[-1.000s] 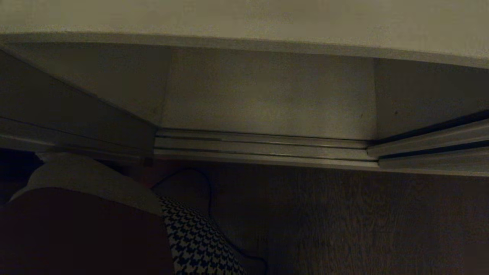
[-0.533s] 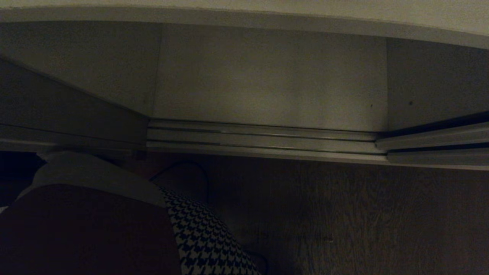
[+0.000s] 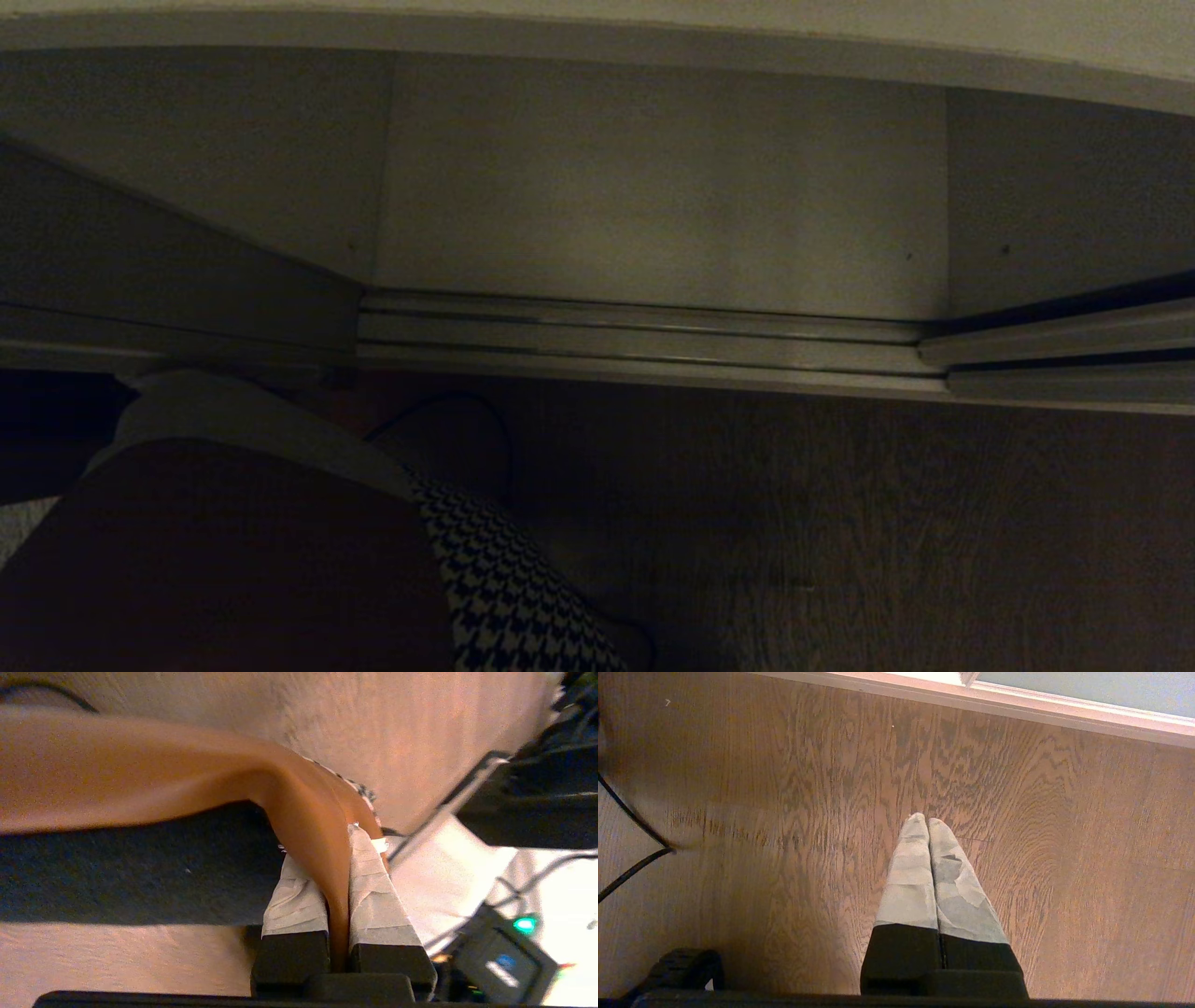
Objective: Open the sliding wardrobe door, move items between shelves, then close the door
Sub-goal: Place the pillow on the lower shelf
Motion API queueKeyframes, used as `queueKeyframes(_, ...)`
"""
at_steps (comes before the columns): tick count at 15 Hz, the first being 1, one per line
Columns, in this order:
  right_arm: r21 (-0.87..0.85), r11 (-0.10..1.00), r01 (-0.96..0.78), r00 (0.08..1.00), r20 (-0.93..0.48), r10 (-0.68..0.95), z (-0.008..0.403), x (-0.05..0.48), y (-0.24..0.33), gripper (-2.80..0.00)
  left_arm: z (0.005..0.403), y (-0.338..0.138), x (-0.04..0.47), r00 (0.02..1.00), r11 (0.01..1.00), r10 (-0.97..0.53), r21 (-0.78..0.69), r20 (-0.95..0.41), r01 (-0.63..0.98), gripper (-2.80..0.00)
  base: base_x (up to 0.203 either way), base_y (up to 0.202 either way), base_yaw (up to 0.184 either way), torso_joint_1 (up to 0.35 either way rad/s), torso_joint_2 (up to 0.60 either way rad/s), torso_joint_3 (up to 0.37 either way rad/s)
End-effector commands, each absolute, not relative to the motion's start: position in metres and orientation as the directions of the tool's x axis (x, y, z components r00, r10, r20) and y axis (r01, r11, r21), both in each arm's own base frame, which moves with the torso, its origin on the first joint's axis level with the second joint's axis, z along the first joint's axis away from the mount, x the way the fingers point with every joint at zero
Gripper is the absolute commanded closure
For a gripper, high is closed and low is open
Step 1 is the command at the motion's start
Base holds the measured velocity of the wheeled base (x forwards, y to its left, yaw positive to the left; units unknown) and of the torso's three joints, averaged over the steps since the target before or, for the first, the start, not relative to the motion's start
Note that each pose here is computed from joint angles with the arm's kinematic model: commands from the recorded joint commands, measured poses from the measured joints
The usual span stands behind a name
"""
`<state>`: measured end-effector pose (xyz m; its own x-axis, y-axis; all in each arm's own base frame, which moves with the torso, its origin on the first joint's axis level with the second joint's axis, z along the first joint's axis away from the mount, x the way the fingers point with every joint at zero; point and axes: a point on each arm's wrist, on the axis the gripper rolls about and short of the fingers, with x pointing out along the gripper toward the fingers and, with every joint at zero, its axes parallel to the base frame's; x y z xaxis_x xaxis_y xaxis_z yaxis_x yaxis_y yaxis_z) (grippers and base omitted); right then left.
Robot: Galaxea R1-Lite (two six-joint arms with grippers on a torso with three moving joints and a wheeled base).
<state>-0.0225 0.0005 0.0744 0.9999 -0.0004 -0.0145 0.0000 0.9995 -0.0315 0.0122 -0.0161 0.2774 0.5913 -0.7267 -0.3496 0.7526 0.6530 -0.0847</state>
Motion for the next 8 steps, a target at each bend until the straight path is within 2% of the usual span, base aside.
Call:
queueKeyframes(1, -0.032, 0.999, -0.001, 1.000, -0.017, 0.000, 0.074, -0.022, 0.000, 0.00, 0.284, -0.022, 0.041, 0.578, 0.647, -0.723, -0.078, -0.379, 0.759, 0.00, 0.000, 0.000, 0.000, 0.000, 0.00, 0.000)
queueKeyframes(6, -0.032, 0.999, -0.001, 1.000, -0.016, 0.000, 0.074, -0.022, 0.000, 0.00, 0.303, -0.031, 0.084, 0.637, 0.662, -0.714, 0.015, -0.290, 0.749, 0.00, 0.000, 0.000, 0.000, 0.000, 0.00, 0.000)
queueKeyframes(8, -0.032, 0.999, -0.001, 1.000, -0.017, 0.000, 0.074, -0.022, 0.000, 0.00, 0.313, -0.031, 0.091, 0.685, 0.703, -0.674, 0.044, -0.277, 0.710, 0.00, 0.000, 0.000, 0.000, 0.000, 0.00, 0.000)
